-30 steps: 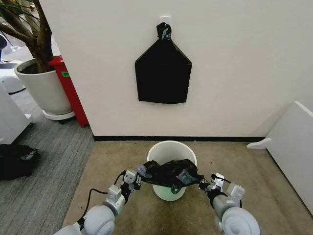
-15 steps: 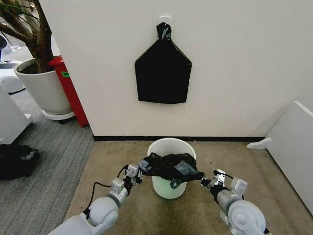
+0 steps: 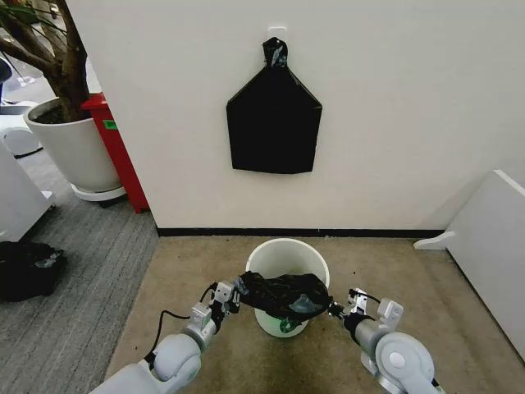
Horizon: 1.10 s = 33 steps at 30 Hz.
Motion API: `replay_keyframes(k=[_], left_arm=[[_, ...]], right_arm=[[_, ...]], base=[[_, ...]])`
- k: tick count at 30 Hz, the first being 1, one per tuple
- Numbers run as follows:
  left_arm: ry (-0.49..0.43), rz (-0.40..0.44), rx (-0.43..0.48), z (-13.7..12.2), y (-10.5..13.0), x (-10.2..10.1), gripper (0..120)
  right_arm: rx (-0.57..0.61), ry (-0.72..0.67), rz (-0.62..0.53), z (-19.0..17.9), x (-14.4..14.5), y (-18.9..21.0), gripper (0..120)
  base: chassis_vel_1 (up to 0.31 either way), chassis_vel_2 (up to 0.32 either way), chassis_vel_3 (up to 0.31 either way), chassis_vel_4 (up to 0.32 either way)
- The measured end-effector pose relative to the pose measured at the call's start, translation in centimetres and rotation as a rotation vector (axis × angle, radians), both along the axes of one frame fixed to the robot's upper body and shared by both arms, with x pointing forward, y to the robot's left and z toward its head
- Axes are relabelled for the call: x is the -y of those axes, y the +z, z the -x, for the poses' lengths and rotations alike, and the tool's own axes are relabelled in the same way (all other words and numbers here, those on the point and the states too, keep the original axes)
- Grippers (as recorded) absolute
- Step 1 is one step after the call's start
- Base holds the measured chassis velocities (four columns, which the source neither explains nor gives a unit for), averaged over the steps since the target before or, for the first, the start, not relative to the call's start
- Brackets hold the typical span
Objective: Place the garbage bag over the trash bin.
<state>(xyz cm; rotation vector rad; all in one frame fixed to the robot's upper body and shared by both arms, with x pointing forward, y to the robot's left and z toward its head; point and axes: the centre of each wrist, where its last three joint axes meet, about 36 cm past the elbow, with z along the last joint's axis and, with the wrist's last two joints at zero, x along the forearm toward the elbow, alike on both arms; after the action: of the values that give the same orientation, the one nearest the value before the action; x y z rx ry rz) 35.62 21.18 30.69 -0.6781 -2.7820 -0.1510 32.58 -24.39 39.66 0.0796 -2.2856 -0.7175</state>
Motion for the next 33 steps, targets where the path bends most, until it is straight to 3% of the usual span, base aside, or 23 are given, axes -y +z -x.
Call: replay_keyframes(k=[4, 11, 18, 23, 26, 28, 31, 33], left_arm=[[0.007, -0.014, 0.016, 1.0, 0.8, -0.3, 0], [0.006, -0.041, 0.029, 2.5, 1.9, -1.8, 25], [-0.022, -0.066, 0.087, 2.7, 3.1, -3.4, 50], [-0.075, -0.090, 0.135, 2.8, 4.0, -4.6, 65], [-0.135, -0.122, 0.171, 2.8, 4.6, -5.8, 79], [-0.148, -0.130, 0.181, 2.8, 4.6, -6.0, 83], [-0.200, -0.177, 0.229, 2.4, 4.8, -7.3, 97], [-0.213, -0.192, 0.246, 2.1, 4.9, -7.7, 99]], right_arm=[[0.004, 0.019, 0.051, 0.7, 0.2, 0.6, 0], [0.009, 0.039, 0.136, 2.2, 0.1, 0.7, 15], [0.050, 0.061, 0.231, 3.5, -0.3, 1.2, 41], [0.085, 0.095, 0.316, 5.0, -0.4, 1.6, 55], [0.129, 0.148, 0.407, 6.3, -0.4, 1.4, 71], [0.142, 0.164, 0.428, 6.7, -0.4, 1.3, 74], [0.213, 0.229, 0.507, 8.1, -0.1, 0.7, 88], [0.276, 0.275, 0.544, 8.7, 0.2, 0.3, 95]], base=[[0.000, 0.000, 0.000, 0.000], [0.000, 0.000, 0.000, 0.000], [0.000, 0.000, 0.000, 0.000], [0.000, 0.000, 0.000, 0.000], [0.000, 0.000, 0.000, 0.000], [0.000, 0.000, 0.000, 0.000], [0.000, 0.000, 0.000, 0.000], [0.000, 0.000, 0.000, 0.000]])
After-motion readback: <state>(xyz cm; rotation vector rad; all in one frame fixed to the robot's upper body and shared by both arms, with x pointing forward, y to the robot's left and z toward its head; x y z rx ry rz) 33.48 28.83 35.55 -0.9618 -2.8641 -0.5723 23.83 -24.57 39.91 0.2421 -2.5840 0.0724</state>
